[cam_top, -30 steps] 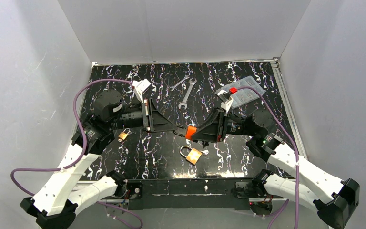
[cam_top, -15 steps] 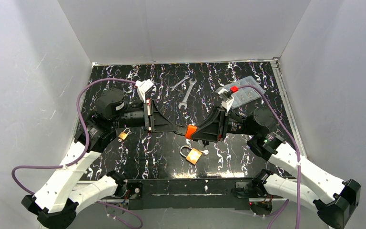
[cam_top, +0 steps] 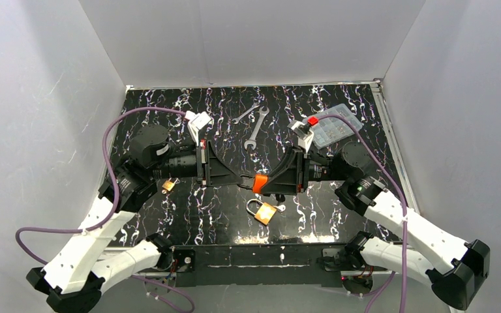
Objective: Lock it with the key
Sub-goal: Lock the lock.
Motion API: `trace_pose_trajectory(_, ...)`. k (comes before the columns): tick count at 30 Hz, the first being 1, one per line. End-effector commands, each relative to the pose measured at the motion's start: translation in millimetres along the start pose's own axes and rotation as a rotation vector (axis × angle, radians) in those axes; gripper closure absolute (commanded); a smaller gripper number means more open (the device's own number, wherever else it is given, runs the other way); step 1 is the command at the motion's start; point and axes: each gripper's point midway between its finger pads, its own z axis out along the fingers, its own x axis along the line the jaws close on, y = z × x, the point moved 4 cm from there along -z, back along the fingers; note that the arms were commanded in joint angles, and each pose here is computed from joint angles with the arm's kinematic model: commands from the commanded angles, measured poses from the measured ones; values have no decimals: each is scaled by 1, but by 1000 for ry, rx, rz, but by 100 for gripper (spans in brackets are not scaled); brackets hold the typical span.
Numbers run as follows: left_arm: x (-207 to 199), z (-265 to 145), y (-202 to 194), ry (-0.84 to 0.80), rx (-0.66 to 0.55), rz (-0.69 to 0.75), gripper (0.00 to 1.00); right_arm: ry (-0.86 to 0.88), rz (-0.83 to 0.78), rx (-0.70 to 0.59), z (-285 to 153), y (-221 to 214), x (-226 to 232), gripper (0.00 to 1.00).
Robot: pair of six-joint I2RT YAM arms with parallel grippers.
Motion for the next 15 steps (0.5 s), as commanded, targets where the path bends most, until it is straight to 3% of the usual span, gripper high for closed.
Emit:
trace_pose_trajectory(1, -12, -7, -2, -19, -21, 113, 100, 113, -97, -37, 3, 21, 34, 99)
trace_pose_trajectory(7, -15, -12, -2, -11, -62, 158, 100, 123, -74, -39, 4, 22, 33, 99)
trace_pose_trajectory(15, -15, -8, -6, -18, -28, 156, 100, 142, -72, -26, 6, 25, 38, 99)
